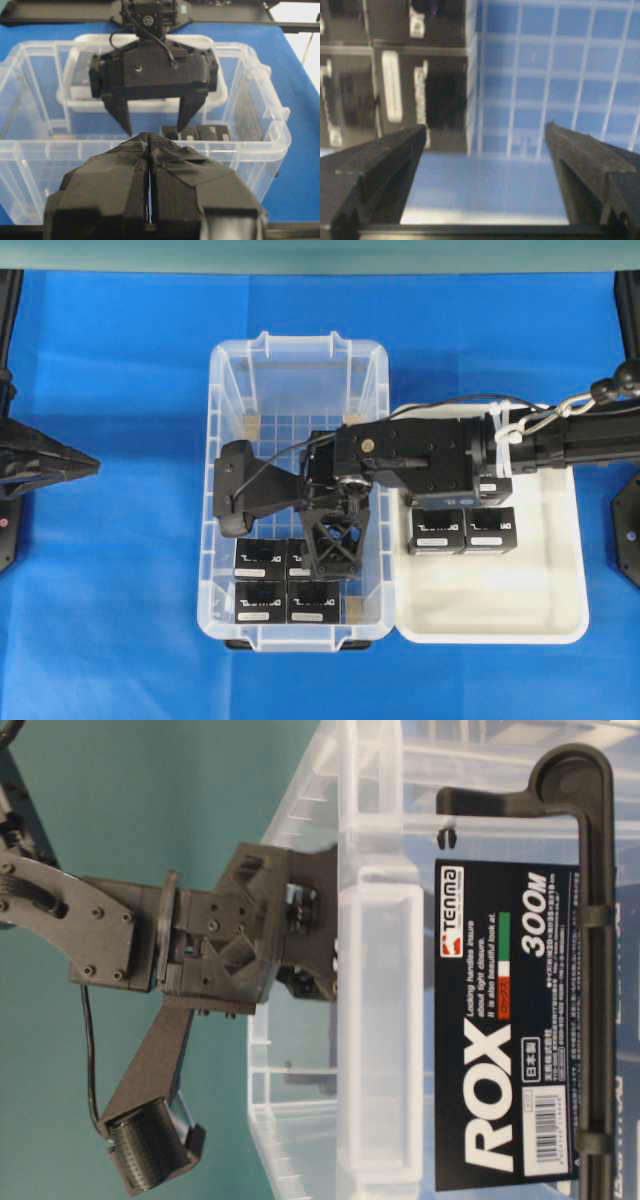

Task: Pick the box from inside the plastic case
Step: 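Lower the open right gripper around the upper-right black box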

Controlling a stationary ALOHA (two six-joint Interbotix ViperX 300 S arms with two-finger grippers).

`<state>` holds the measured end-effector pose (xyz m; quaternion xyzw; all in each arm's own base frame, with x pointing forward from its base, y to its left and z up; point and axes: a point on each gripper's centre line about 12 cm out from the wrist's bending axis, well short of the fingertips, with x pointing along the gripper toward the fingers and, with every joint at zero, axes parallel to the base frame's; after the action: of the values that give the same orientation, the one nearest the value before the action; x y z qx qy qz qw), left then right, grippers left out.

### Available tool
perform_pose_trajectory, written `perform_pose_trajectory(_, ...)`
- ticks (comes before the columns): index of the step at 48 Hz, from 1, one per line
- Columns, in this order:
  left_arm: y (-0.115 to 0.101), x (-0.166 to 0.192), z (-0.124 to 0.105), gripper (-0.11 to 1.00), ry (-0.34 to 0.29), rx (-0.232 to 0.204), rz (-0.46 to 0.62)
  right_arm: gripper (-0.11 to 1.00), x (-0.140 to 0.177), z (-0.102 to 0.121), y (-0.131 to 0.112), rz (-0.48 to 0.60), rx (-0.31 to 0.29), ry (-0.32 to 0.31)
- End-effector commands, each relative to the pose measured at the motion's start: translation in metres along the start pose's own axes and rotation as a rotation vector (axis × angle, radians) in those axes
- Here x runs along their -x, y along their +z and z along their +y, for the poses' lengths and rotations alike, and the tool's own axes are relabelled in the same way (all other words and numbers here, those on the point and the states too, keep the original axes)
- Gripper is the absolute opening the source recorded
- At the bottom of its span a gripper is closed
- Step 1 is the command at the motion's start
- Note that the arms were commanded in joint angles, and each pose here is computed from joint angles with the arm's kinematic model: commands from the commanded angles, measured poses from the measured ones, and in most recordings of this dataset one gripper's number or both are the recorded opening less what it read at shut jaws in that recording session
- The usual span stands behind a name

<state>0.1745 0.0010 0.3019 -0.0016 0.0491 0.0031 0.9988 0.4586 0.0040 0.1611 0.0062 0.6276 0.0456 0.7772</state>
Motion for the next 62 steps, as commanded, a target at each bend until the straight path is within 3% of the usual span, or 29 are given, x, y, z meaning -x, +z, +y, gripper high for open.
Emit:
perform_pose_trajectory(1,0.012,0.0,0.0,-0.04,0.002,-0.001,-0.028,0.97,-0.005,-0.001,0.002,-0.023,-0.004,0.0)
perform_pose_trajectory(7,0.012,0.0,0.0,-0.04,0.001,0.012,-0.029,0.96,-0.008,0.0,0.003,-0.022,-0.016,0.016)
perform_pose_trajectory(16,0.012,0.0,0.0,-0.04,0.001,0.032,-0.028,0.96,-0.007,0.01,0.004,-0.029,-0.085,0.127)
perform_pose_trajectory(25,0.012,0.0,0.0,-0.04,0.001,0.032,-0.028,0.96,-0.005,0.013,0.006,-0.032,-0.041,0.189)
perform_pose_trajectory(62,0.009,0.0,0.002,-0.04,0.009,0.033,-0.022,0.96,-0.028,0.008,0.005,-0.033,-0.063,0.221)
